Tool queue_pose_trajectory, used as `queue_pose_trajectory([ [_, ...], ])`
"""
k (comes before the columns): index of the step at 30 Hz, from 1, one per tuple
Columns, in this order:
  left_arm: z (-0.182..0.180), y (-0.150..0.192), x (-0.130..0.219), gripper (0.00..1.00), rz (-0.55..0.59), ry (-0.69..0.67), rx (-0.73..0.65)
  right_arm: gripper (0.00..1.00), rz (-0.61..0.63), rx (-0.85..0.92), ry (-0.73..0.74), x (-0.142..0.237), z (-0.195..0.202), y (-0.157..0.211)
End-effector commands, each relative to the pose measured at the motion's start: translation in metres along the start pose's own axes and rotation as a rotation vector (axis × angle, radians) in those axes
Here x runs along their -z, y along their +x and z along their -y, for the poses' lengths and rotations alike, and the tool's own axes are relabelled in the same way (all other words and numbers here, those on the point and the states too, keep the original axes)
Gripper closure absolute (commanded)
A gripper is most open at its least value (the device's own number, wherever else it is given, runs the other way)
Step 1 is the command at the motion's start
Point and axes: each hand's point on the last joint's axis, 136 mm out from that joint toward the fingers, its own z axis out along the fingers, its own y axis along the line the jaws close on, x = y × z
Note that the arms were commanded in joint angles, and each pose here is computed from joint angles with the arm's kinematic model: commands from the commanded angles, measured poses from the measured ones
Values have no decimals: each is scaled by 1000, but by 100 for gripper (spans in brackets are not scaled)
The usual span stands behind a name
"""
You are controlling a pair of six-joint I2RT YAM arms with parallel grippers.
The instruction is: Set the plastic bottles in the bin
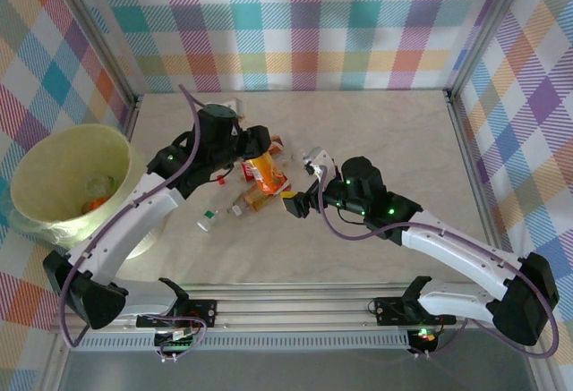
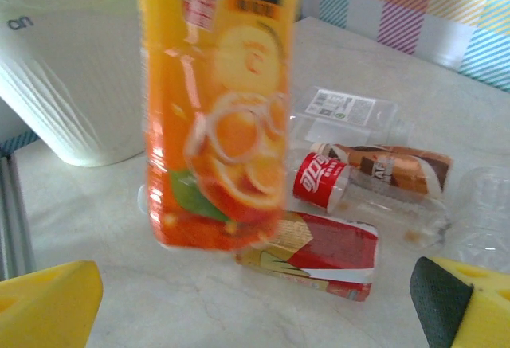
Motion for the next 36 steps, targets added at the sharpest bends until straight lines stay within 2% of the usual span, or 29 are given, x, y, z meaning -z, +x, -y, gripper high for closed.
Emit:
queue_pose_trajectory([
  [1, -12, -34, 47, 42, 129, -55, -5, 0, 39, 22, 73, 7, 11, -13],
  [6, -35, -53, 92, 42, 236, -117, 31, 0, 27, 17, 133, 6, 22, -11],
  [16, -65, -89, 190, 42, 443, -266, 2, 0, -12, 4, 171, -4, 30, -6],
  [27, -116, -126, 258, 44, 616, -683, -43, 0, -31, -9, 177, -9, 32, -3],
  [32, -137, -135, 282, 43, 658, -854, -54, 0, -40, -17, 183, -8, 33, 0],
  [36, -157, -136, 291, 43, 648, -934, -36, 0, -50, -17, 186, -8, 33, 4],
])
